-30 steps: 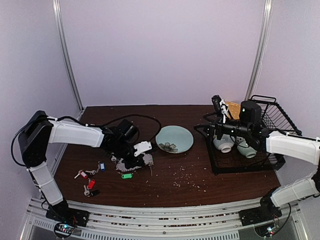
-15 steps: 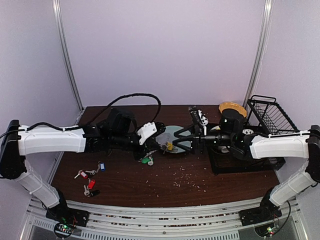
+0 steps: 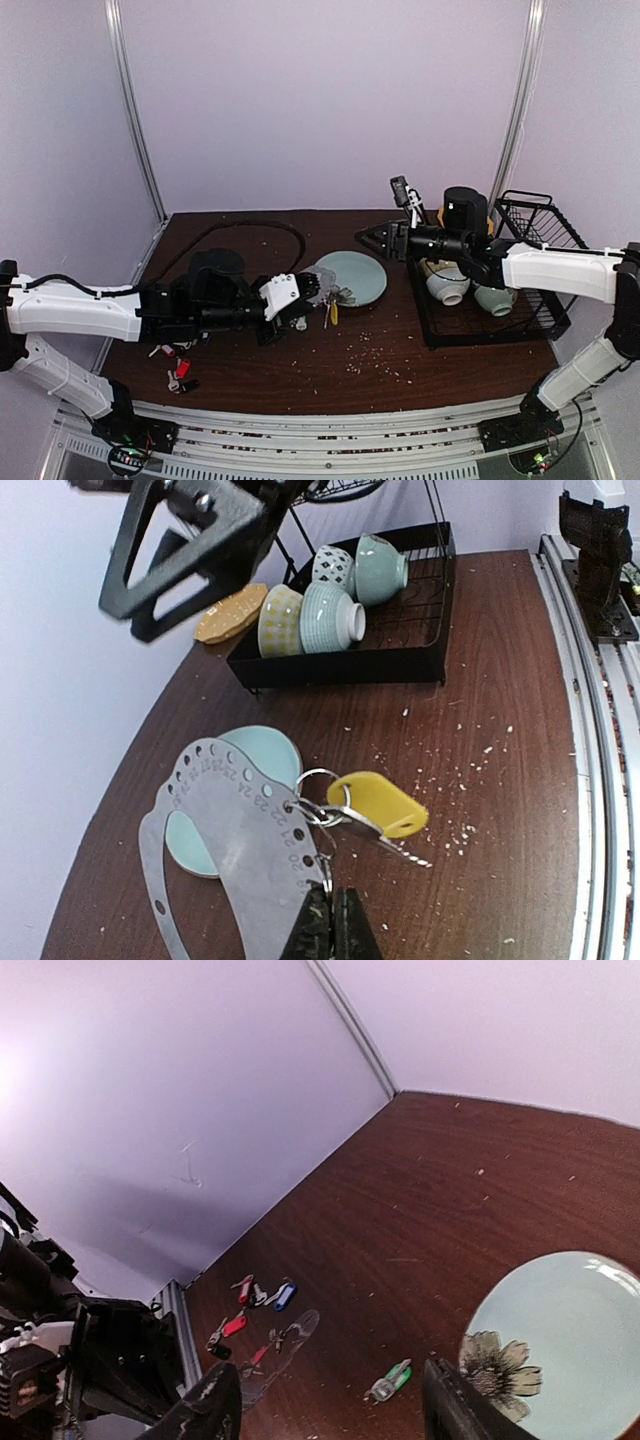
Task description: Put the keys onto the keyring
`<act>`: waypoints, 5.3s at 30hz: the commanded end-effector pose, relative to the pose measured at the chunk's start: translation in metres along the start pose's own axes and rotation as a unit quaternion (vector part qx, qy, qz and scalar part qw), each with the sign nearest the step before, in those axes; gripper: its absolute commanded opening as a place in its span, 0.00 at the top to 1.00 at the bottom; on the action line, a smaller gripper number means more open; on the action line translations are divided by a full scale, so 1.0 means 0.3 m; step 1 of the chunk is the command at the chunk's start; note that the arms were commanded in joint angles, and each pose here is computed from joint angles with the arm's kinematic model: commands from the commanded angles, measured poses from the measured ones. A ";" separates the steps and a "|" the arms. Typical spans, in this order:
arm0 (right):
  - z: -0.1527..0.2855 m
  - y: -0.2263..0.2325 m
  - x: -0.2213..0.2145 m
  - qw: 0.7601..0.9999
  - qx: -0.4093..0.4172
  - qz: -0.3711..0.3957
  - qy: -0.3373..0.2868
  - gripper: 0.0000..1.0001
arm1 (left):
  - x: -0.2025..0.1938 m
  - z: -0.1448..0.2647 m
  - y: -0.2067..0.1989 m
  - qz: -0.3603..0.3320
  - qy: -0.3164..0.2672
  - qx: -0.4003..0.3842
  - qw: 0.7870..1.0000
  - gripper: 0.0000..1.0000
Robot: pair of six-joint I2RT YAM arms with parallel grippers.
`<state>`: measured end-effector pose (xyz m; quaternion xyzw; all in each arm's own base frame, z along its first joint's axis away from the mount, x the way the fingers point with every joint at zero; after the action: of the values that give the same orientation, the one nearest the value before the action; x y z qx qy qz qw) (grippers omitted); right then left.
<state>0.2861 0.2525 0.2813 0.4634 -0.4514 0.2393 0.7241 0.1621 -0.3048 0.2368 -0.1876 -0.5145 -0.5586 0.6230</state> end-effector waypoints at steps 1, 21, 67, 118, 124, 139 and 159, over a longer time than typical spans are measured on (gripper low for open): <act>-0.105 0.059 -0.013 0.990 0.064 -0.103 0.074 0.34 | 0.070 0.021 0.045 -0.065 -0.050 0.084 0.993 1.00; -0.254 0.106 -0.122 0.978 0.049 -0.079 0.185 0.73 | 0.020 -0.026 0.027 -0.146 -0.005 0.110 0.983 1.00; 0.070 0.349 0.043 0.922 0.198 0.323 0.079 1.00 | 0.230 0.201 0.160 0.064 -0.155 -0.106 0.980 1.00; 0.010 0.270 -0.058 0.983 0.034 0.128 -0.126 0.77 | 0.298 0.178 0.200 0.169 -0.318 0.137 0.923 1.00; -0.028 0.257 -0.066 0.984 0.014 0.126 -0.124 0.75 | 0.308 0.180 0.202 0.163 -0.322 0.136 0.922 1.00; -0.100 0.231 -0.080 0.986 -0.016 0.129 -0.105 0.68 | 0.308 0.183 0.206 0.164 -0.331 0.144 0.918 1.00; -0.056 0.238 -0.156 0.985 -0.025 0.139 -0.104 0.70 | 0.292 0.187 0.218 0.164 -0.330 0.175 0.913 1.00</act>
<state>0.2207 0.3113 0.2654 0.4020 -0.5724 0.2913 0.6526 0.1856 -0.2900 0.3351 -0.3239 -0.7069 -0.2839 0.5611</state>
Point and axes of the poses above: each gripper's point midway between its finger pads, its own z axis back along the fingers, its own y axis along the line the jaws close on, x = y × z, the point moved 8 cm from there along z, back along the fingers, and after that the axes turned 1 degree about z, right-handed, at the moved point
